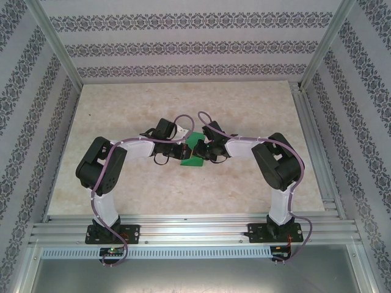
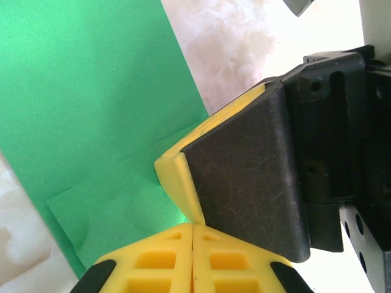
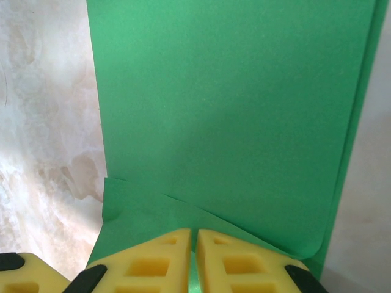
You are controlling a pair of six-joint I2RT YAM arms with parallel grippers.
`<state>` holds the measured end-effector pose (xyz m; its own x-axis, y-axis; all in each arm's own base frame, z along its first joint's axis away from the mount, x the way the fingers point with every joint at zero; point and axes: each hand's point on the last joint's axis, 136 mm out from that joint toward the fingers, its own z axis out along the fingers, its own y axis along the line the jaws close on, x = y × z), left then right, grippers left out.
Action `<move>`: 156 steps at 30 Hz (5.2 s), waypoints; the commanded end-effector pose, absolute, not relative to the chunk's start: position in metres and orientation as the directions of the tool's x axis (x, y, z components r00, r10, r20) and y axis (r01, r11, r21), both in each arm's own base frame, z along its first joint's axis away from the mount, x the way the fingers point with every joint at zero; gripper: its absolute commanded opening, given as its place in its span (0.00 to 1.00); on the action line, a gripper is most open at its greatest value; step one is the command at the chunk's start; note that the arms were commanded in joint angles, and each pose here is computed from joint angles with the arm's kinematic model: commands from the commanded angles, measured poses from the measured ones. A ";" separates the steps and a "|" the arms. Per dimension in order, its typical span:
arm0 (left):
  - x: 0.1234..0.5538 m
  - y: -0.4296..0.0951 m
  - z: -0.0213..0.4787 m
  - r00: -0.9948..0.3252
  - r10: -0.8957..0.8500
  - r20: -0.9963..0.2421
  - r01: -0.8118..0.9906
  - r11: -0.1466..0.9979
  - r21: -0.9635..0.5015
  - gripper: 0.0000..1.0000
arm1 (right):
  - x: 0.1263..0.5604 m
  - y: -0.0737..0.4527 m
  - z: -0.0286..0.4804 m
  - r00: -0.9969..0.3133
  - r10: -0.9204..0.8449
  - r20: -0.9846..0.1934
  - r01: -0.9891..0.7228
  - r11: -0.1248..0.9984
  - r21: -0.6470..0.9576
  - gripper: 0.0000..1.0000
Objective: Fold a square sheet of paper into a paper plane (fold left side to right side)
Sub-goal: Fold the triangle a second time at the center of the table.
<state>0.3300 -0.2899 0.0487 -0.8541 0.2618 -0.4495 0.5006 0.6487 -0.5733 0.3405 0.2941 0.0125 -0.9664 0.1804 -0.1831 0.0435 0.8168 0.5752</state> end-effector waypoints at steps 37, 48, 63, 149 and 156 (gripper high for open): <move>0.231 -0.209 -0.009 -0.955 0.158 -0.250 0.264 0.836 -0.481 0.03 | 0.314 0.273 -0.026 -0.985 0.144 -0.100 0.084 0.887 0.453 0.14; 0.261 -0.244 0.073 -0.907 0.071 -0.415 0.341 0.701 -0.626 0.06 | 0.314 0.277 -0.024 -0.985 0.137 -0.103 0.075 0.884 0.461 0.14; 0.297 -0.270 0.026 -0.931 0.137 -0.339 0.332 0.707 -0.624 0.01 | 0.315 0.278 -0.024 -0.986 0.132 -0.103 0.070 0.884 0.462 0.14; 0.252 -0.229 -0.040 -0.974 0.114 -0.197 0.206 0.813 -0.545 0.00 | 0.351 0.223 -0.011 -0.991 -0.133 0.002 -0.123 0.924 0.362 0.02; 0.255 -0.233 -0.033 -0.970 0.114 -0.213 0.216 0.800 -0.560 0.00 | 0.369 0.223 0.036 -0.989 -0.122 -0.087 -0.146 0.908 0.393 0.03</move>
